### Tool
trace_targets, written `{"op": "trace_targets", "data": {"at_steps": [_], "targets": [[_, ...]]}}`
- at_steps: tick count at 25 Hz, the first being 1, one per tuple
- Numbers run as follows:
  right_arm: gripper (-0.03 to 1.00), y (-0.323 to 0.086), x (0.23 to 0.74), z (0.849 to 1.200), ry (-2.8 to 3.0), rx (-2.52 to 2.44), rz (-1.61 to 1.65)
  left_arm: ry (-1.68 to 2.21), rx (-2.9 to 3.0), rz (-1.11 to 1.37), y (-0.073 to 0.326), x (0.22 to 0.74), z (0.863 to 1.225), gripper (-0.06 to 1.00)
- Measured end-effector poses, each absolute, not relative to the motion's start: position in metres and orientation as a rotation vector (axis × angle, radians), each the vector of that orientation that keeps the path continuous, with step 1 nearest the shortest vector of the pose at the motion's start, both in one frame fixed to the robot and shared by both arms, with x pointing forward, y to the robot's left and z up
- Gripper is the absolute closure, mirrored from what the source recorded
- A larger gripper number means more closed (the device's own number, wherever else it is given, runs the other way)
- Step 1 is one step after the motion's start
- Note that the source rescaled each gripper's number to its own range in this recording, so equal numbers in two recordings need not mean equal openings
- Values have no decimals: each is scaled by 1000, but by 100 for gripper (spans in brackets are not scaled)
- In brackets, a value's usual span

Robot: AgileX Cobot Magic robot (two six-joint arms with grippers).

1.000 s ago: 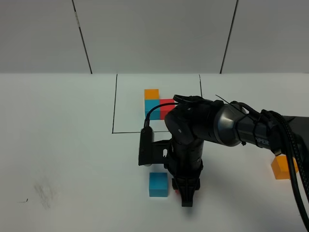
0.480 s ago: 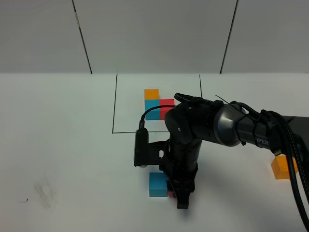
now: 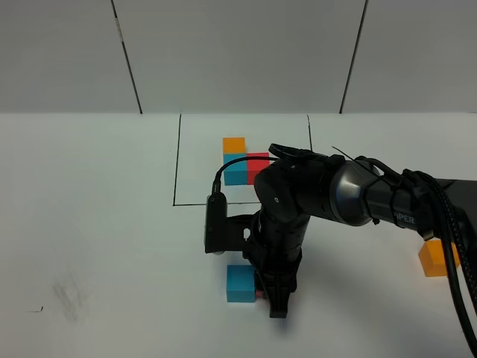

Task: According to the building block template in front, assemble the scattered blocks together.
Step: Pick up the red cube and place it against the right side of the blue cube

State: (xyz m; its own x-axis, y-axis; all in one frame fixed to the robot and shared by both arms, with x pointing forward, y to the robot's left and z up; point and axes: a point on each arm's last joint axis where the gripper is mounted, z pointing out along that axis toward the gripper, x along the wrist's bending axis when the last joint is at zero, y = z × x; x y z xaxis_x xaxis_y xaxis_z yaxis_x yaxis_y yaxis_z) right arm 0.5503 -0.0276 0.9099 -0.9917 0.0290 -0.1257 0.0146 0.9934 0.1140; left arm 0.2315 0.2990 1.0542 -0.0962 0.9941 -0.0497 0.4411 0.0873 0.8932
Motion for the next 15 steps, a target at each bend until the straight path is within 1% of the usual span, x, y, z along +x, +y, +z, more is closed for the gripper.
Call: {"op": "trace_targets", "data": {"at_steps": [4,9,15], "targets": [[97,-27,551,907,3007,33,173,1639,1443,962,299,231,1054,22],[97,-27,552,890,3034,32,140,1639,1443,962,299,231,1054,22],[97,-26,552,890,3037,25,144,1639,1443,962,299,231,1054,22]]}}
